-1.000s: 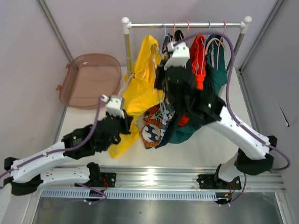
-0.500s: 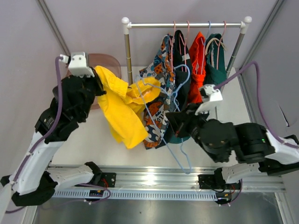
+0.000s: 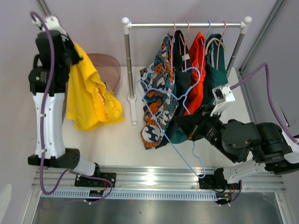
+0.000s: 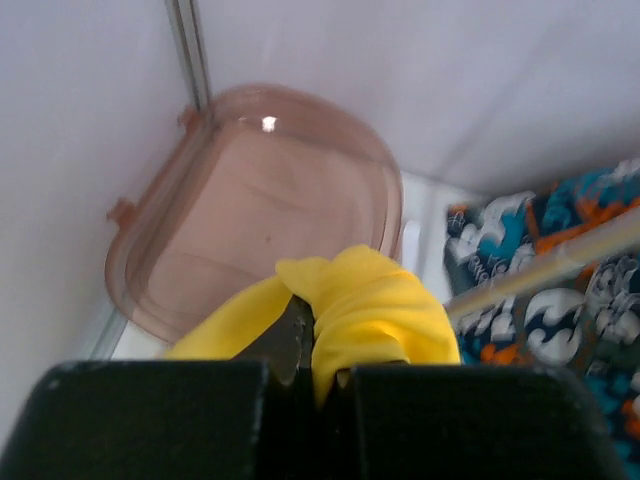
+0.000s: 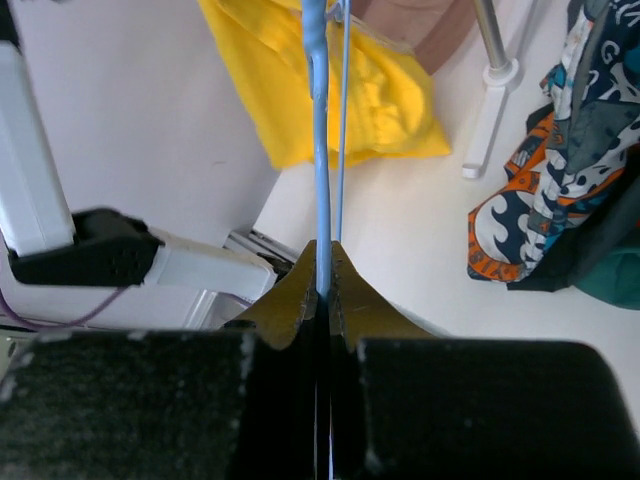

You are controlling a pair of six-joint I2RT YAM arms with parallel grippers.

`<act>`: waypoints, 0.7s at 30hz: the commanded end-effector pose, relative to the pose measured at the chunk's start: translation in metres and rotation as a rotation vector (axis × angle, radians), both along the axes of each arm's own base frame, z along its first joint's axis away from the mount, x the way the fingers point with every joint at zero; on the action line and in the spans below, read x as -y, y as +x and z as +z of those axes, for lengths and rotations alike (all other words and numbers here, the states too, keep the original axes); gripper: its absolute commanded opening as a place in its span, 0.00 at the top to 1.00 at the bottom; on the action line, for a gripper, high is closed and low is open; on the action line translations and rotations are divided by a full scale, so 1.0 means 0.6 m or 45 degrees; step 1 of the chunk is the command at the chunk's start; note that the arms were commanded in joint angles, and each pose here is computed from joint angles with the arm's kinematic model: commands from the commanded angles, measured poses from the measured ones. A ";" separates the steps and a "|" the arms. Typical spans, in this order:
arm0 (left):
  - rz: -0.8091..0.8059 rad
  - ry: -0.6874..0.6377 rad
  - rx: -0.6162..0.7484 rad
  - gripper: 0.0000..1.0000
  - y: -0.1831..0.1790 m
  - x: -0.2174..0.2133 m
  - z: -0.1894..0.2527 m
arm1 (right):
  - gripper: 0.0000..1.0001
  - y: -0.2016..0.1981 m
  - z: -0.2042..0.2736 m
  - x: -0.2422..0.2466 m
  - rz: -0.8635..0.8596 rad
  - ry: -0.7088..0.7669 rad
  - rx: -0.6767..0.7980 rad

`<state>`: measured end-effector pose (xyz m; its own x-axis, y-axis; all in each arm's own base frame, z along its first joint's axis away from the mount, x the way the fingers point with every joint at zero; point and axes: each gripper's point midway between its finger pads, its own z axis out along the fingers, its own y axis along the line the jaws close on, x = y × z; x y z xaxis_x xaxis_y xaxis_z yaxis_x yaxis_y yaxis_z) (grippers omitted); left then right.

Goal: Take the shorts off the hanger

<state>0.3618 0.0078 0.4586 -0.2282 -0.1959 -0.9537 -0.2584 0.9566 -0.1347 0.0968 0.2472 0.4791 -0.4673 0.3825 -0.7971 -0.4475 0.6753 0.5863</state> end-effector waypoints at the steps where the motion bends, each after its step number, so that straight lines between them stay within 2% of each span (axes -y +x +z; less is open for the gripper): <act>1: -0.055 -0.102 0.398 1.00 -0.007 -0.002 0.191 | 1.00 0.014 0.007 0.022 -0.052 0.033 -0.010; 2: -0.057 -0.110 0.332 1.00 0.049 -0.006 0.162 | 1.00 0.017 0.009 0.030 -0.056 0.041 -0.012; 3: -0.067 -0.131 0.435 1.00 0.050 -0.008 0.203 | 1.00 0.019 0.003 0.035 -0.062 0.026 -0.010; 5: -0.046 -0.150 0.483 1.00 0.074 -0.025 0.208 | 1.00 0.026 -0.001 0.048 -0.082 0.023 -0.011; 6: -0.025 -0.162 0.456 1.00 0.097 -0.030 0.185 | 1.00 0.028 -0.012 0.048 -0.088 0.004 -0.011; 7: -0.017 -0.163 0.542 1.00 0.102 -0.035 0.211 | 1.00 0.032 -0.018 0.051 -0.098 -0.004 -0.011; 14: 0.047 -0.091 0.705 1.00 0.167 -0.059 0.238 | 1.00 0.080 -0.081 0.074 -0.199 -0.070 -0.036; 16: 0.062 -0.061 0.662 1.00 0.218 -0.066 0.205 | 1.00 0.086 -0.088 0.062 -0.149 -0.070 -0.045; 17: 0.069 -0.069 0.637 1.00 0.230 -0.071 0.195 | 1.00 0.107 -0.094 0.066 -0.194 -0.078 -0.052; 19: 0.081 -0.080 0.539 1.00 0.282 -0.080 0.136 | 1.00 0.116 -0.111 0.042 -0.134 -0.124 -0.082; 20: 0.099 -0.083 0.486 0.97 0.299 -0.083 0.103 | 1.00 0.124 -0.109 0.035 -0.124 -0.136 -0.072; 21: 0.118 -0.087 0.429 0.88 0.314 -0.089 0.067 | 1.00 0.136 -0.110 0.029 -0.129 -0.148 -0.073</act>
<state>0.5322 0.0467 0.5140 0.1087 -0.2728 -0.9559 -0.2325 0.9280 -0.2913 0.1740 0.1987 0.4046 -0.4418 0.3641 -0.8199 -0.2495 0.8280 0.5021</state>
